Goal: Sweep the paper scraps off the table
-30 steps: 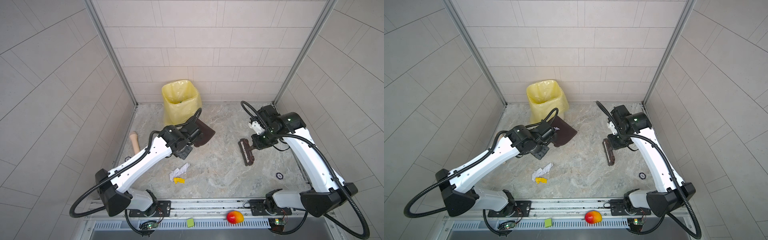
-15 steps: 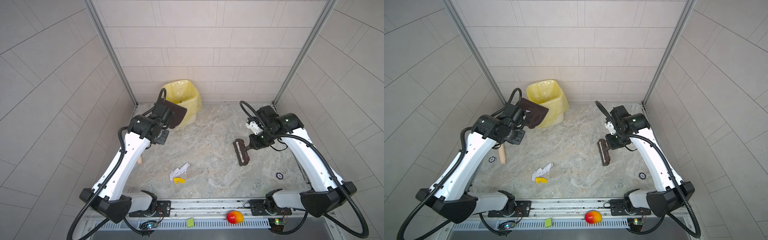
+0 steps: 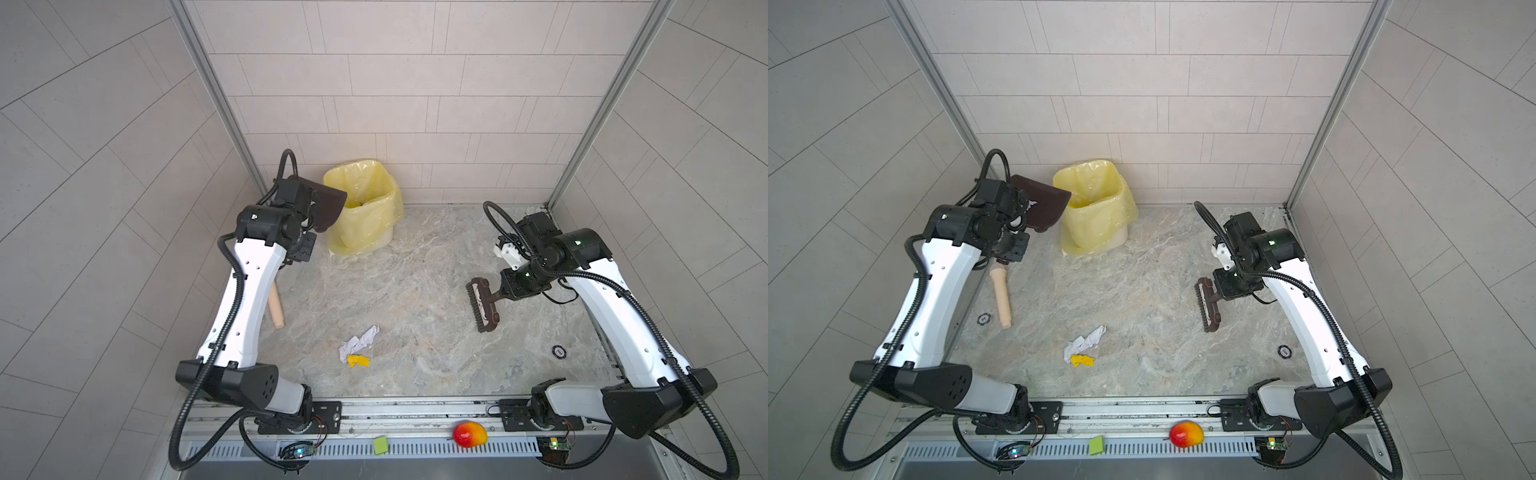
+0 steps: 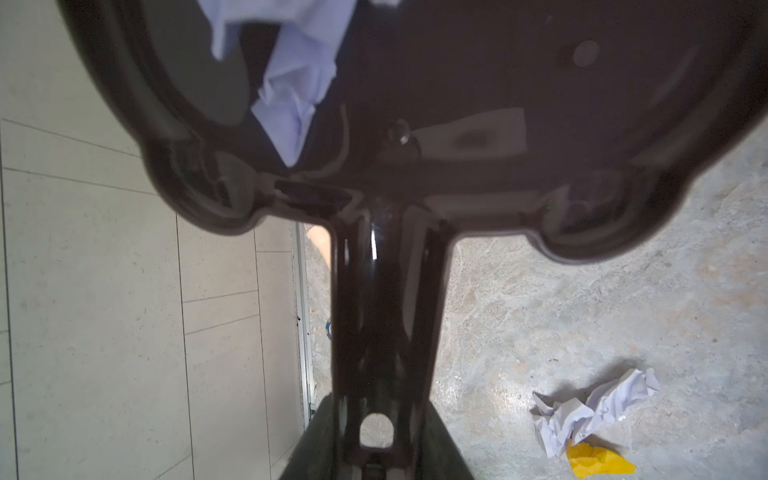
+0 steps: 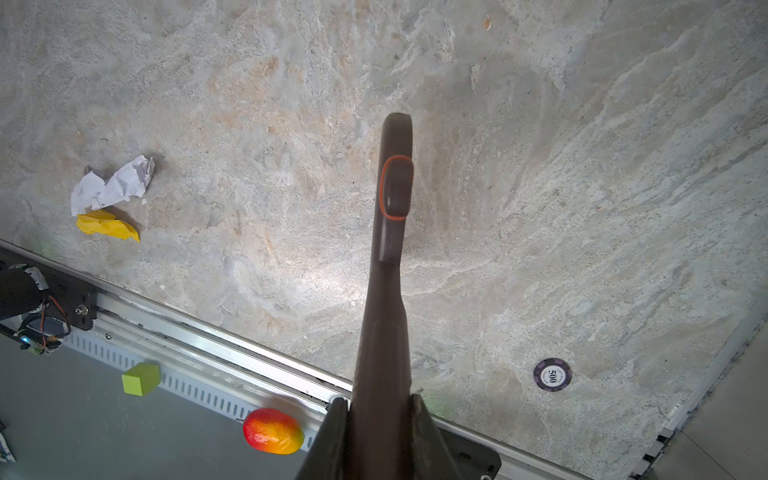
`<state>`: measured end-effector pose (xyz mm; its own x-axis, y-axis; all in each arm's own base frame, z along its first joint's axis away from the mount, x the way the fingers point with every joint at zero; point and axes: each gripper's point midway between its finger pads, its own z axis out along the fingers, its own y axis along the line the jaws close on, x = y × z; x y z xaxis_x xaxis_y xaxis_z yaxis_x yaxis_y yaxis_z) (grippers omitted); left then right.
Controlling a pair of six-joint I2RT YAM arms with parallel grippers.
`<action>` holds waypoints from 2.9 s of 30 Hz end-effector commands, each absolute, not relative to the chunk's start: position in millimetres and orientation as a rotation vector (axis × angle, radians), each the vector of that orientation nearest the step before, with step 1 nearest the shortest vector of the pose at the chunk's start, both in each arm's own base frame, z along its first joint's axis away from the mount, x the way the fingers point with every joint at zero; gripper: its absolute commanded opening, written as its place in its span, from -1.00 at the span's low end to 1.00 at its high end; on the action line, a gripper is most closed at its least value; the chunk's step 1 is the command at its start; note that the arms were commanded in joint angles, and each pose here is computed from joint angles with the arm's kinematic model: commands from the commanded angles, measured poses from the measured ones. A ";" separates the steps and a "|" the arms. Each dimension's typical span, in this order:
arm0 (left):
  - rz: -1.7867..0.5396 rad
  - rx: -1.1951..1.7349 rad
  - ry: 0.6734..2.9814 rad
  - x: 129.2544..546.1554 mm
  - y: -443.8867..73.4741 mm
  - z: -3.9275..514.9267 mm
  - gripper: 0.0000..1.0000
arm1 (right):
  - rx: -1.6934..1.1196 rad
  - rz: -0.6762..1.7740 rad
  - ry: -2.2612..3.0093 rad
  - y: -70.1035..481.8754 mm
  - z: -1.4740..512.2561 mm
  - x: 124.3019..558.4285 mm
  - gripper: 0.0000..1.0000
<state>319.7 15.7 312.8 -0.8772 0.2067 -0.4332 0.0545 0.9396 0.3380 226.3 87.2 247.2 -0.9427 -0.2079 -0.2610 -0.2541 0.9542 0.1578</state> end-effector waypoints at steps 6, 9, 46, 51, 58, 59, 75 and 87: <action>0.465 0.180 2.580 372.9 20.8 329.8 -1.00 | -0.349 0.300 2.840 86.6 256.8 219.5 -1.00; 0.526 0.206 2.579 391.4 21.8 332.8 -1.00 | -0.351 0.304 2.841 86.8 256.9 218.6 -1.00; 1.764 0.789 1.747 477.1 -39.0 421.6 -1.00 | -0.362 0.433 2.858 101.6 259.6 214.1 -1.00; 1.748 0.753 1.760 474.7 -37.3 422.1 -1.00 | -0.358 0.442 2.855 102.8 259.0 211.6 -1.00; 1.548 0.591 1.831 447.4 -38.7 428.0 -1.00 | -0.359 0.514 2.831 119.5 256.6 210.9 -1.00; 1.493 0.572 1.845 440.2 -40.0 427.5 -1.00 | -0.364 0.529 2.824 124.4 256.0 211.8 -1.00; 0.752 0.290 2.198 319.5 -32.1 329.9 -1.00 | -0.564 0.961 2.608 272.6 266.7 209.6 -1.00; 0.615 0.113 2.316 285.9 4.1 294.3 -1.00 | -0.915 1.214 2.569 386.3 274.5 178.7 -1.00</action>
<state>293.1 -2.3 287.8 -0.7485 0.3346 -0.5726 -0.0307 0.8450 0.5339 190.0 360.0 255.8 -0.8313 -0.4315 -0.3504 -0.5529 0.5767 0.6014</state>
